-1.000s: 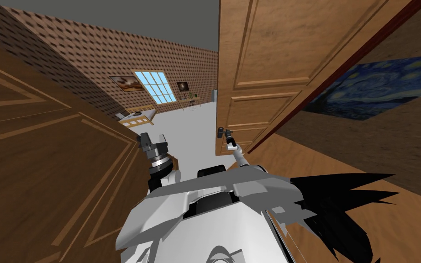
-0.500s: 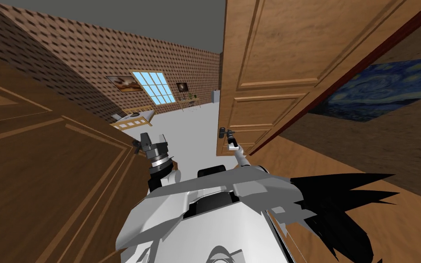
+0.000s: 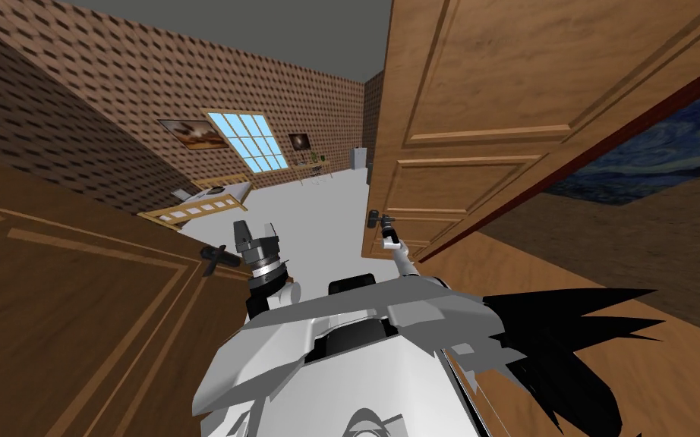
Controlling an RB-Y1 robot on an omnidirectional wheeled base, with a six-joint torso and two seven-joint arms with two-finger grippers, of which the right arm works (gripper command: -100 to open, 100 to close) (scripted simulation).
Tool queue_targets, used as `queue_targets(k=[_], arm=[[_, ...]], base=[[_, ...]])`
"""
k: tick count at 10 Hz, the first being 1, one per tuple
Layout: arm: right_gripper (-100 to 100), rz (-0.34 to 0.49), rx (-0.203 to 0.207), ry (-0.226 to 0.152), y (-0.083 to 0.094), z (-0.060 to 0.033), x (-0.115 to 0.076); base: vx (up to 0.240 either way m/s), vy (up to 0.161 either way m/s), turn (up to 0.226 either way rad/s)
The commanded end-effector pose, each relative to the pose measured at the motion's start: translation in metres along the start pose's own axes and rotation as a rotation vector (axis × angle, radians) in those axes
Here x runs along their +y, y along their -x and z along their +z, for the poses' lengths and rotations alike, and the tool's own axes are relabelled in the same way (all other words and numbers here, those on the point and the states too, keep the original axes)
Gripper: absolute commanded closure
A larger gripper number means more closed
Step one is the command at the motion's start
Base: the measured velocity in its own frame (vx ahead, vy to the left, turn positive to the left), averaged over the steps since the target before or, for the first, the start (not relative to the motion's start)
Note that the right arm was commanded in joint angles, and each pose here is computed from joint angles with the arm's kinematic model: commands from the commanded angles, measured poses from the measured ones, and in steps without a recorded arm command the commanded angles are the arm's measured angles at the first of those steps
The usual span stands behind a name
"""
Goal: Push the door open
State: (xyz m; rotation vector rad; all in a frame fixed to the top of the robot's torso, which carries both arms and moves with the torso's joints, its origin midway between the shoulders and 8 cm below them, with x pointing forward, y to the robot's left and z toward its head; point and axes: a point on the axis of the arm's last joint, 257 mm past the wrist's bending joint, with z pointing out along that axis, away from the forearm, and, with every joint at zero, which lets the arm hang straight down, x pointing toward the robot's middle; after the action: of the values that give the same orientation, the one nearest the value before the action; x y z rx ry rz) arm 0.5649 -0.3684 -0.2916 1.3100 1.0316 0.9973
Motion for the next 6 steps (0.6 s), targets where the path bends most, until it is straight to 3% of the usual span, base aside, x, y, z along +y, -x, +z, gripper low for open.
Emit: queue_targets(k=[1,6], arm=[[100,-0.009,-0.03,0.013,0.02,0.0034,0.004],[100,-0.007,-0.098,0.013,0.056,0.0011,0.004]], base=[[0.182,0.079,-0.048],[0.188,0.075,-0.073]])
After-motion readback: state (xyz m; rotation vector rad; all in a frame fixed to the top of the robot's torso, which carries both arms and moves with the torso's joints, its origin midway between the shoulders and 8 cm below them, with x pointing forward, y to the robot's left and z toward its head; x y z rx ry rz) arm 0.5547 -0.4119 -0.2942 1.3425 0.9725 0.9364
